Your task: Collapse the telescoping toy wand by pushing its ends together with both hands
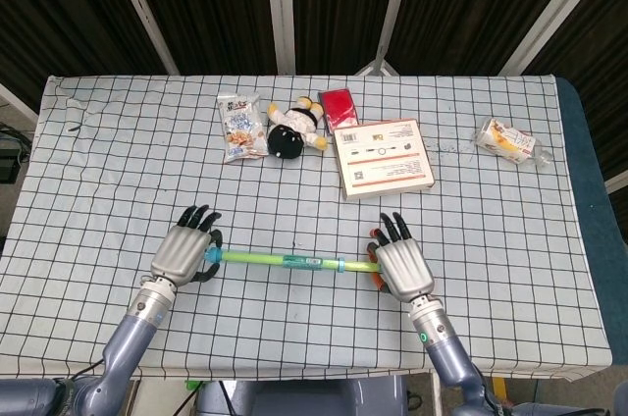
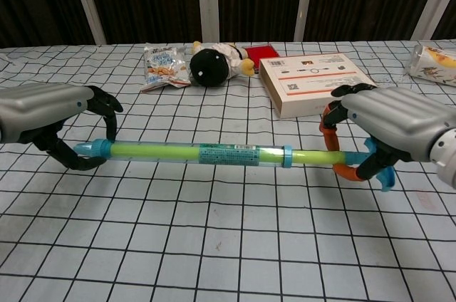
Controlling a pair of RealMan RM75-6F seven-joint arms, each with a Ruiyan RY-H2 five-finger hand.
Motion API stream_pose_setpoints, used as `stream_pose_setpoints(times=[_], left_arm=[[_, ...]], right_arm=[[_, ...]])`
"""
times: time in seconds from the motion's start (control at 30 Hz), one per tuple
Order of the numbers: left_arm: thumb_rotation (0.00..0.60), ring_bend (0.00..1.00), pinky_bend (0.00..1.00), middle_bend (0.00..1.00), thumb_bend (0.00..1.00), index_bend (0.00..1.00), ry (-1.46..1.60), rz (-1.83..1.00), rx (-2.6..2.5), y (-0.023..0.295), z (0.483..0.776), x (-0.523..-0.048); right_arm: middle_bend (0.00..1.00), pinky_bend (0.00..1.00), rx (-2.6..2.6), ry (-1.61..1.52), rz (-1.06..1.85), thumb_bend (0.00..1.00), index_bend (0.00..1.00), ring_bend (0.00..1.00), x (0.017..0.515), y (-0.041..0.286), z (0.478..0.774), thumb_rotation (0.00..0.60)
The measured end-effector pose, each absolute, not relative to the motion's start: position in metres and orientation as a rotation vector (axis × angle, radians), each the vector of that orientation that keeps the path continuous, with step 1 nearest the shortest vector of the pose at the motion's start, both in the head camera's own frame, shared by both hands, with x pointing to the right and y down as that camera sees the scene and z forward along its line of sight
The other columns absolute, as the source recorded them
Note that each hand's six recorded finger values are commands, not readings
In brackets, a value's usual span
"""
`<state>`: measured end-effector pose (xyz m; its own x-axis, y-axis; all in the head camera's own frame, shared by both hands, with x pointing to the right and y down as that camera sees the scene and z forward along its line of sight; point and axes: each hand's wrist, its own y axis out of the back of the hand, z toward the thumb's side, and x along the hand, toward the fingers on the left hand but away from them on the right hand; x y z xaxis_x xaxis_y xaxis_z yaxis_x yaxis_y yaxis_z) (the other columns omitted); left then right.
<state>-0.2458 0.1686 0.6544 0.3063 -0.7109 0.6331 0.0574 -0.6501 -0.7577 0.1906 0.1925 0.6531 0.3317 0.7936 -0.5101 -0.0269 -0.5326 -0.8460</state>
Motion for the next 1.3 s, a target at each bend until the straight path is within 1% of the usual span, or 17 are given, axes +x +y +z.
stream_pose_setpoints(times=[0.07, 0.13, 0.17, 0.23, 0.3, 0.47, 0.73, 0.83, 1.0, 1.17, 1.3], left_arm=[[0.6, 0.0, 0.0, 0.08, 0.28, 0.34, 0.582, -1.407, -1.881, 0.168, 0.654, -0.246], [0.6, 0.0, 0.0, 0.08, 0.22, 0.29, 0.589, -1.406, -1.882, 0.167, 0.654, -0.247], [0.6, 0.0, 0.0, 0.07, 0.21, 0.27, 0.593, -1.406, -1.883, 0.167, 0.653, -0.248], [0.6, 0.0, 0.0, 0.07, 0.19, 0.24, 0.603, -1.409, -1.886, 0.166, 0.653, -0.25], [0.6, 0.0, 0.0, 0.07, 0.18, 0.22, 0.607, -1.413, -1.89, 0.165, 0.652, -0.252], [0.6, 0.0, 0.0, 0.06, 0.18, 0.18, 0.609, -1.409, -1.899, 0.168, 0.649, -0.255], [0.6, 0.0, 0.0, 0.03, 0.18, 0.14, 0.633, -1.378, -1.891, 0.174, 0.634, -0.267], [0.6, 0.0, 0.0, 0.0, 0.18, 0.12, 0.653, -1.361, -1.878, 0.178, 0.623, -0.28], [0.6, 0.0, 0.0, 0.0, 0.17, 0.08, 0.681, -1.346, -1.84, 0.191, 0.599, -0.31], [0.6, 0.0, 0.0, 0.0, 0.17, 0.07, 0.734, -1.323, -1.782, 0.207, 0.576, -0.339], [0.6, 0.0, 0.0, 0.0, 0.17, 0.06, 0.805, -1.289, -1.708, 0.227, 0.555, -0.37]], right_arm=[[0.19, 0.0, -1.791, -0.679, 1.299, 0.43, 0.23, 0.0, 0.192, 0.192, 0.653, 0.6], [0.11, 0.0, -1.784, -0.673, 1.312, 0.43, 0.11, 0.0, 0.195, 0.191, 0.654, 0.6], [0.07, 0.0, -1.78, -0.669, 1.323, 0.43, 0.06, 0.0, 0.197, 0.191, 0.654, 0.6], [0.02, 0.0, -1.775, -0.661, 1.342, 0.43, 0.01, 0.0, 0.201, 0.191, 0.655, 0.6], [0.0, 0.0, -1.769, -0.652, 1.37, 0.43, 0.0, 0.0, 0.206, 0.191, 0.657, 0.6], [0.0, 0.0, -1.752, -0.647, 1.442, 0.43, 0.0, 0.0, 0.221, 0.191, 0.658, 0.6], [0.0, 0.0, -1.738, -0.705, 1.466, 0.43, 0.0, 0.0, 0.248, 0.19, 0.642, 0.6], [0.0, 0.0, -1.729, -0.73, 1.46, 0.43, 0.0, 0.0, 0.264, 0.193, 0.631, 0.6], [0.0, 0.0, -1.688, -0.784, 1.469, 0.43, 0.0, 0.0, 0.306, 0.204, 0.608, 0.6], [0.0, 0.0, -1.62, -0.89, 1.497, 0.43, 0.0, 0.0, 0.353, 0.216, 0.582, 0.6], [0.0, 0.0, -1.566, -0.997, 1.462, 0.43, 0.0, 0.0, 0.382, 0.226, 0.56, 0.6]])
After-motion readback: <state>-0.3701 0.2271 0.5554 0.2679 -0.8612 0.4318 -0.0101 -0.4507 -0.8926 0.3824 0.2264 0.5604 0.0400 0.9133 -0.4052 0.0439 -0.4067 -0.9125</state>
